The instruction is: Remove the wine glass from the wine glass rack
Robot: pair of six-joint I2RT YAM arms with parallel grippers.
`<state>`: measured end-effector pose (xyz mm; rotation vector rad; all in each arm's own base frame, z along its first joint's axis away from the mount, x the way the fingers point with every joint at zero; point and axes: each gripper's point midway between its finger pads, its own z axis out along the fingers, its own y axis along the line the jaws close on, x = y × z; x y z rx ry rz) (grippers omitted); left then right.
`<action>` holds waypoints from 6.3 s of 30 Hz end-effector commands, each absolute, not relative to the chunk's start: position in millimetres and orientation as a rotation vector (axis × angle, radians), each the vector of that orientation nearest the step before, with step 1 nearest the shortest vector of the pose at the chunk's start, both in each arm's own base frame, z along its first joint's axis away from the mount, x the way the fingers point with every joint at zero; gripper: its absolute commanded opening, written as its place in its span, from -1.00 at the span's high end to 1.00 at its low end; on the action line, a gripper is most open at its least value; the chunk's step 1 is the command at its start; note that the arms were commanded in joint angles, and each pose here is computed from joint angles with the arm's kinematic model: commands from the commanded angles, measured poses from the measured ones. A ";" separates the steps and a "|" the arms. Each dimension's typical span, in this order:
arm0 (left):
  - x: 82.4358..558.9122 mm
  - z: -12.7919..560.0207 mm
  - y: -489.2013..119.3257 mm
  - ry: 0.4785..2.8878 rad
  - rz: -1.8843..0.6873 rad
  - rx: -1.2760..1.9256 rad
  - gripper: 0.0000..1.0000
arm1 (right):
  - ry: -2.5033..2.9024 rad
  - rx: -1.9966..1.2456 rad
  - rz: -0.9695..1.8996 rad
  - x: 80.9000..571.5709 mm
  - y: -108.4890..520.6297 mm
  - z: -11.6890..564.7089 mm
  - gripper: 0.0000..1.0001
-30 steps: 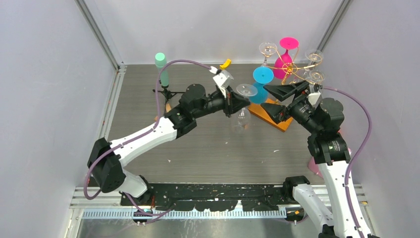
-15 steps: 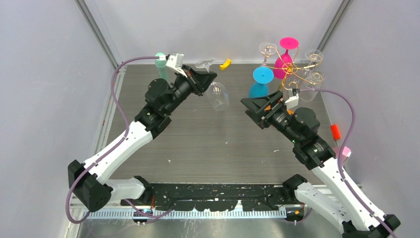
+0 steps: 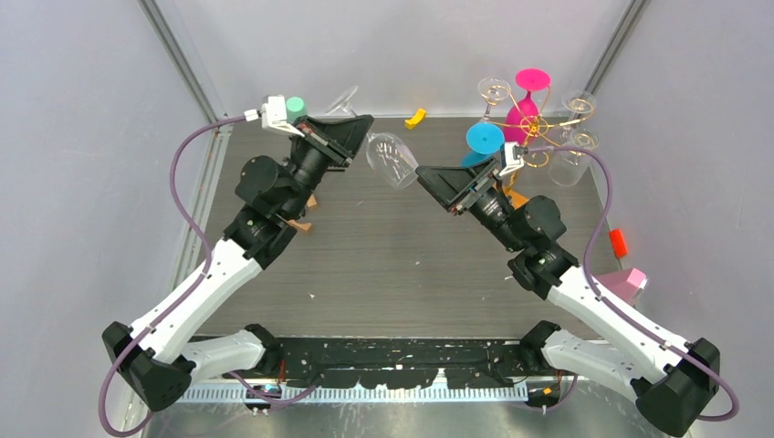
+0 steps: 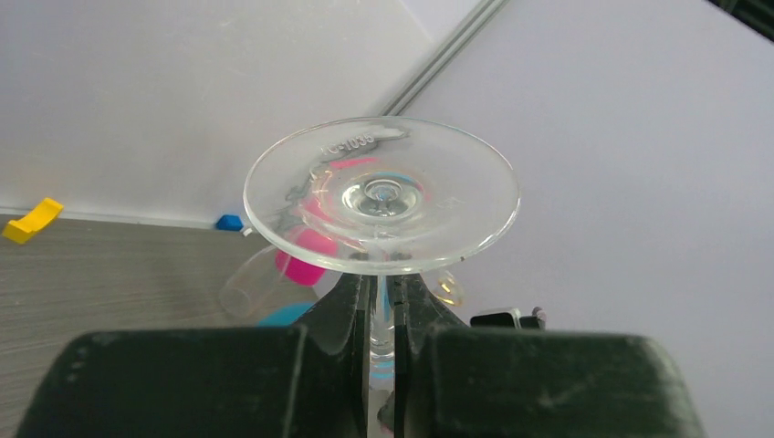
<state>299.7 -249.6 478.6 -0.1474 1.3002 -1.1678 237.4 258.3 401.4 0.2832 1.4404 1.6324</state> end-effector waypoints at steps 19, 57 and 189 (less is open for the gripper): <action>275.4 523.7 -217.4 1.068 -1.329 -0.301 1.00 | 1.244 0.145 1.894 208.3 283.7 467.2 -0.01; 257.5 460.5 -200.6 1.223 -1.235 -0.298 -0.99 | 1.294 0.222 1.659 243.2 285.0 478.3 0.99; 229.5 229.0 -148.2 1.923 -0.509 0.074 -0.99 | 2.336 0.036 0.397 374.3 292.4 302.2 -0.22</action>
